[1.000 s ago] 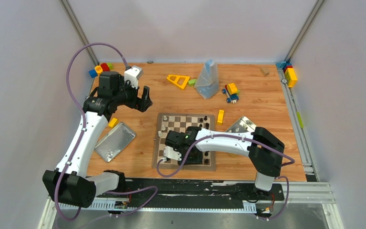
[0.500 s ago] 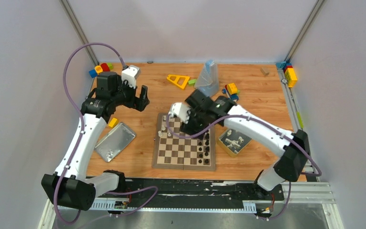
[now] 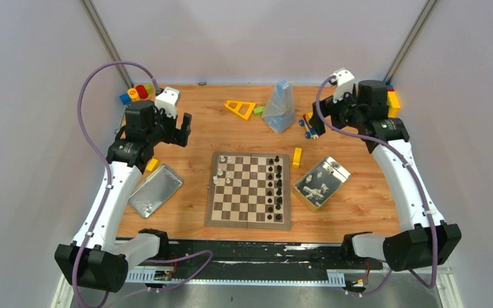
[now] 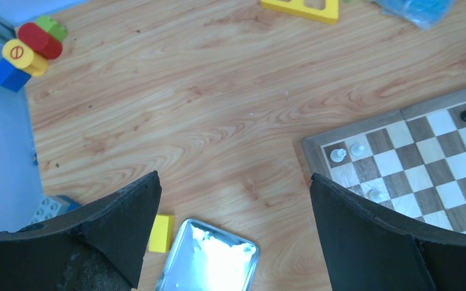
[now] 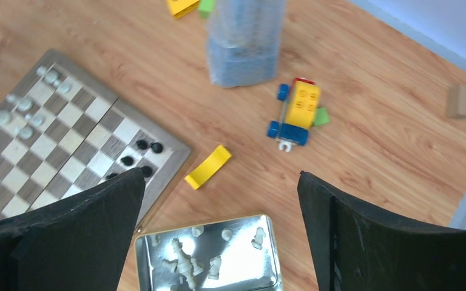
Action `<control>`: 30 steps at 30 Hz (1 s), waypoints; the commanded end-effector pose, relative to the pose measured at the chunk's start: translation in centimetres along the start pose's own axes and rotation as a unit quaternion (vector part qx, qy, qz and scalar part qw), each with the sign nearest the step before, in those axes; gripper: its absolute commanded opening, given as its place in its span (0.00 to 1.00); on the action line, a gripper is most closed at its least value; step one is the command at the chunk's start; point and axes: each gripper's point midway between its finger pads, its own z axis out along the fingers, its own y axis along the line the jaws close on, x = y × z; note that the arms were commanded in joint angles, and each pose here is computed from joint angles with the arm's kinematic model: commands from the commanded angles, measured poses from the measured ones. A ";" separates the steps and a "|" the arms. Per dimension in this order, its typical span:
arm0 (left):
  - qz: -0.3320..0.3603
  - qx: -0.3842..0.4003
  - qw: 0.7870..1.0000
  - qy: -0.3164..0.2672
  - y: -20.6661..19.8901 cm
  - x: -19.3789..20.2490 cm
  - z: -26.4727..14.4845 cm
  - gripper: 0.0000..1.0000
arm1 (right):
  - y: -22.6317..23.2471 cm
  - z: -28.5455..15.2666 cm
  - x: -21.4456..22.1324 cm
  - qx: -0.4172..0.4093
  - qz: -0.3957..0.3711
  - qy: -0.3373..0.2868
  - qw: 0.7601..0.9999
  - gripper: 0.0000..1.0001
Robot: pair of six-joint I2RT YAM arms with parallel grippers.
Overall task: Set up the chess pieces on the board
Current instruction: Reset both arms
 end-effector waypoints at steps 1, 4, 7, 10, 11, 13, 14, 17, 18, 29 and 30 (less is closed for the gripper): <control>0.010 -0.059 0.997 -0.045 2.1 -1.1 -0.4 1.00 | -3.0 -1.9 -2.5 0.034 0.067 -0.084 0.994 1.00; 0.004 -0.097 0.992 -0.077 3.3 -1.8 -0.9 1.00 | -4.7 -2.4 -1.8 0.056 0.104 -0.088 0.989 1.00; -0.004 -0.121 0.988 -0.096 4.0 -2.3 -1.4 1.00 | -6.0 -2.8 -0.9 0.072 0.134 -0.091 0.984 1.00; -0.001 -0.134 0.985 -0.105 4.5 -2.7 -1.7 1.00 | -7.1 -3.3 -0.2 0.095 0.161 -0.095 0.978 1.00; 0.002 -0.136 0.985 -0.109 4.5 -2.8 -1.8 1.00 | -7.3 -3.6 0.0 0.101 0.164 -0.097 0.976 1.00; 0.011 -0.139 0.984 -0.113 4.7 -2.9 -2.1 1.00 | -7.8 -4.1 0.3 0.119 0.183 -0.107 0.970 1.00; 0.019 -0.141 0.983 -0.117 4.7 -3.0 -2.4 1.00 | -8.1 -4.4 0.4 0.133 0.189 -0.112 0.967 1.00; 0.034 -0.148 0.981 -0.123 4.7 -2.7 -3.2 1.00 | -8.5 -5.2 1.1 0.165 0.195 -0.126 0.959 1.00; 0.040 -0.150 0.979 -0.130 4.7 -2.9 -3.8 1.00 | -8.4 -5.4 1.4 0.169 0.190 -0.126 0.959 1.00; 0.028 -0.100 0.984 -0.148 2.2 -0.6 -4.5 1.00 | -4.7 -6.3 5.0 0.135 0.099 -0.156 0.973 1.00; 0.025 -0.097 0.984 -0.147 2.1 -0.2 -4.4 1.00 | -4.6 -6.4 5.1 0.134 0.098 -0.157 0.974 1.00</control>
